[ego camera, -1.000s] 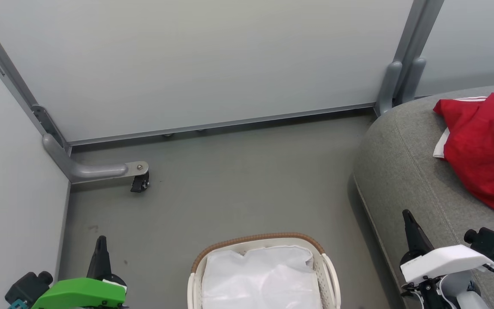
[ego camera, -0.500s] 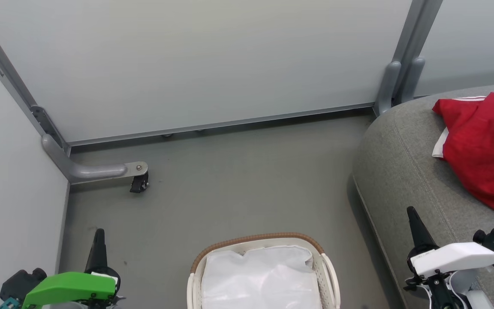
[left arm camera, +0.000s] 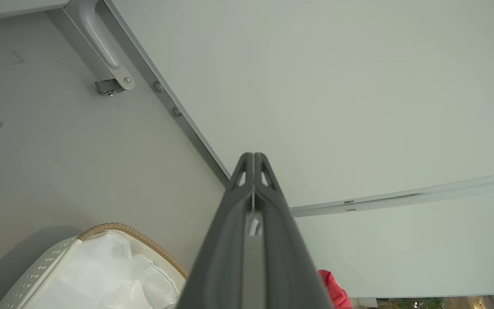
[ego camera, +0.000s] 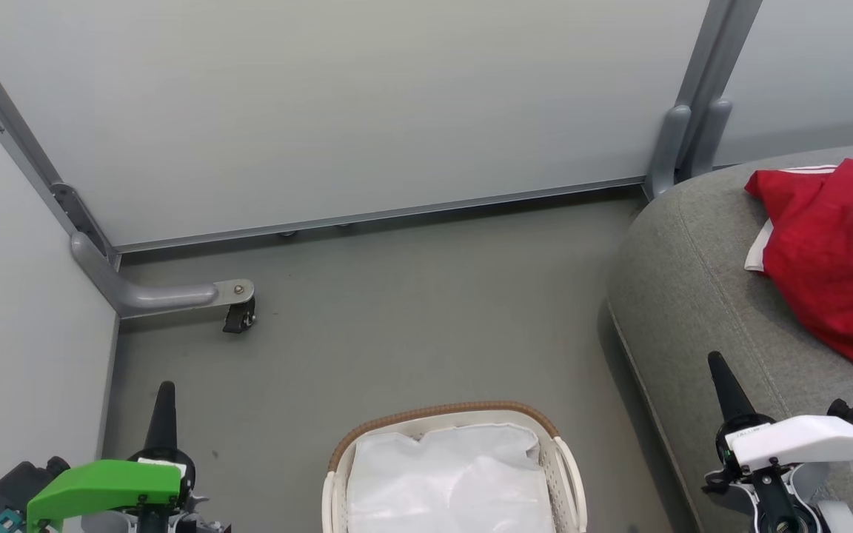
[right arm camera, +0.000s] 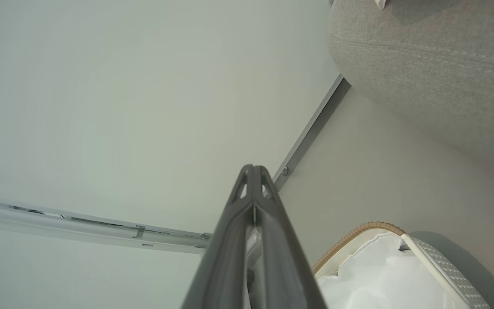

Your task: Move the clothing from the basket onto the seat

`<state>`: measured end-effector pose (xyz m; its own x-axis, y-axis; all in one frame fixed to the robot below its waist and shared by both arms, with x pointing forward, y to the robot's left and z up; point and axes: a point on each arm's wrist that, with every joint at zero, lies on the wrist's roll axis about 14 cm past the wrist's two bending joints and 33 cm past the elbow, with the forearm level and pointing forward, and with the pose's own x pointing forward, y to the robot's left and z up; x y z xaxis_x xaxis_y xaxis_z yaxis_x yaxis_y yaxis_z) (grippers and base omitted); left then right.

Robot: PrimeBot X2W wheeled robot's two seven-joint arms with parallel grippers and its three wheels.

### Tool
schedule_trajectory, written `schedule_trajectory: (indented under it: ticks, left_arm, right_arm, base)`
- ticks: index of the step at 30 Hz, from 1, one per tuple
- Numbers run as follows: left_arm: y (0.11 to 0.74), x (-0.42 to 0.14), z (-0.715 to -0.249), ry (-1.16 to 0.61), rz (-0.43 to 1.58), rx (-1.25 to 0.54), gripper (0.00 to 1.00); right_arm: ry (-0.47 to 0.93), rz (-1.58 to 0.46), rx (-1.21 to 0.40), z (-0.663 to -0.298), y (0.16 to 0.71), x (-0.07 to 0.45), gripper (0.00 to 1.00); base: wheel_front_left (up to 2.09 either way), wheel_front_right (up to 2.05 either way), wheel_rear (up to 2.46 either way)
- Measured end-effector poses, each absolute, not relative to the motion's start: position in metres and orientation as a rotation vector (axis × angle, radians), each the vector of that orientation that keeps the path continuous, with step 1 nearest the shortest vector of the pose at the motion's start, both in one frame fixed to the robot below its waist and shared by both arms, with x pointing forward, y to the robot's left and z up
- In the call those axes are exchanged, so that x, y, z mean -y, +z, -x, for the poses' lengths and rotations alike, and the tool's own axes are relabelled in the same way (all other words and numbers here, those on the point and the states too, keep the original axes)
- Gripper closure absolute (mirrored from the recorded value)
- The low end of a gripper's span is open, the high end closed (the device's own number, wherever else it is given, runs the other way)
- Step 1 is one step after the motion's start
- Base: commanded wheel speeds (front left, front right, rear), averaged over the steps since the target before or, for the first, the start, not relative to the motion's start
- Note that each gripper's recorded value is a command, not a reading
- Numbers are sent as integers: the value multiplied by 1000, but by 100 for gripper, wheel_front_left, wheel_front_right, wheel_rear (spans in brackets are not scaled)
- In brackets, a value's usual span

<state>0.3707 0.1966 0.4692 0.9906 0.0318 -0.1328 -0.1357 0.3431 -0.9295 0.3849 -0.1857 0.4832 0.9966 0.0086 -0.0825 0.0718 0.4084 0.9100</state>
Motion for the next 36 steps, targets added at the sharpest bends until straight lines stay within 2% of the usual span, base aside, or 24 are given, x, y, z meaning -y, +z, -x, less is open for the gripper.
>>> schedule_trajectory:
  ticks: [36]
  left_arm:
    - [493, -198, -383, 44, 1485, -38, 100]
  right_arm:
    - [-23, -1469, -32, -387, 497, 195, 100]
  base:
    - [0, 0, 0]
